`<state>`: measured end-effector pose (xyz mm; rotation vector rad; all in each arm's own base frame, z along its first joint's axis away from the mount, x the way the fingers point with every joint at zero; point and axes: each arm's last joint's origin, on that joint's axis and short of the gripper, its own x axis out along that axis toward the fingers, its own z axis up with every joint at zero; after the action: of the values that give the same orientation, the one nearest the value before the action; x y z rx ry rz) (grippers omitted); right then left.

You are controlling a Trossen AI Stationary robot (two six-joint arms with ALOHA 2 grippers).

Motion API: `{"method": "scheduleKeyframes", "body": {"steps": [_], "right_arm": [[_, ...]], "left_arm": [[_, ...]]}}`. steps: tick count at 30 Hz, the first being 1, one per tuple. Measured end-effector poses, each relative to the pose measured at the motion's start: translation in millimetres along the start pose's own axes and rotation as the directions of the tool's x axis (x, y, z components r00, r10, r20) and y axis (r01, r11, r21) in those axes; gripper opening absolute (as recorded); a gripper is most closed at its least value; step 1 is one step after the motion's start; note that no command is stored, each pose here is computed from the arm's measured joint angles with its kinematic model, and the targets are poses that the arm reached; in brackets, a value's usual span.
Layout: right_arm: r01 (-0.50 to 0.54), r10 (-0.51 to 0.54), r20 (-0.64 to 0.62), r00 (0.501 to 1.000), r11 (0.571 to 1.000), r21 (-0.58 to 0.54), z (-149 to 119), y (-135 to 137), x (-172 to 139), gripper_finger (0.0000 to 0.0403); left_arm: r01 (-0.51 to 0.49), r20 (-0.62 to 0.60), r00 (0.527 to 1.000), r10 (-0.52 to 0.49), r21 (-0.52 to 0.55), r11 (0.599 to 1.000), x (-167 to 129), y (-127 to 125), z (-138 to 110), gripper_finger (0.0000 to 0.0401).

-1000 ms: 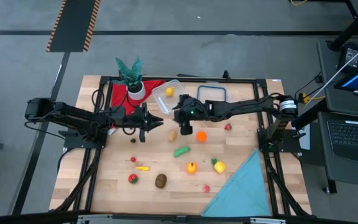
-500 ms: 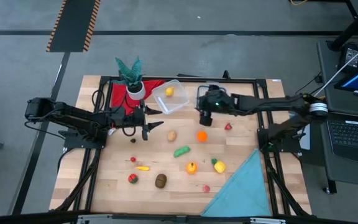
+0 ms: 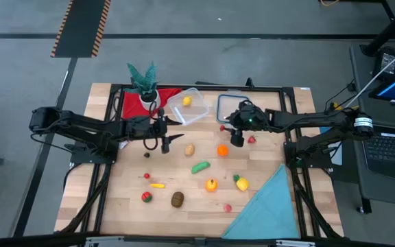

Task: Pick and placing Produce into tupperware
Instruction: Put the raspberry into the transparent bin

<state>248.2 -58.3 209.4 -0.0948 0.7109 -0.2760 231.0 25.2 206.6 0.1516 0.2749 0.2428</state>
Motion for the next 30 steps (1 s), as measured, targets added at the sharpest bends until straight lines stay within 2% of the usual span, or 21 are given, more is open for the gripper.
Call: {"method": "scheduleKeyframes", "body": {"steps": [3, 7, 15, 23, 30], "right_arm": [[-0.005, 0.005, -0.033, 0.999, 1.000, -0.014, -4.2, 0.7, 0.4, 0.0229], [-0.026, 0.016, -0.096, 0.995, 0.994, -0.102, -10.3, 2.6, -0.1, 0.0224], [-0.026, 0.013, -0.080, 0.997, 0.985, -0.168, -8.6, 2.5, 0.0, 0.0196], [-0.027, 0.012, -0.072, 0.997, 0.977, -0.209, 14.8, -0.4, 2.2, 0.0197], [-0.103, 0.019, -0.246, 0.969, 0.937, -0.334, 28.2, -6.2, 24.7, 0.0197]], "left_arm": [[0.000, -0.034, 0.999, 0.000, 0.004, 1.000, 3.5, -0.1, -5.3, 0.0207], [-0.002, -0.081, 0.997, 0.003, 0.009, 1.000, 9.2, 0.1, -13.2, 0.0207], [-0.028, -0.114, 0.993, 0.028, 0.006, 1.000, 15.4, 6.0, -20.5, 0.0206], [-0.055, -0.099, 0.994, 0.054, -0.004, 0.998, 16.2, 12.7, -19.5, 0.0206], [-0.064, -0.101, 0.993, 0.063, -0.009, 0.998, 16.5, 16.3, -20.2, 0.0206]]}}
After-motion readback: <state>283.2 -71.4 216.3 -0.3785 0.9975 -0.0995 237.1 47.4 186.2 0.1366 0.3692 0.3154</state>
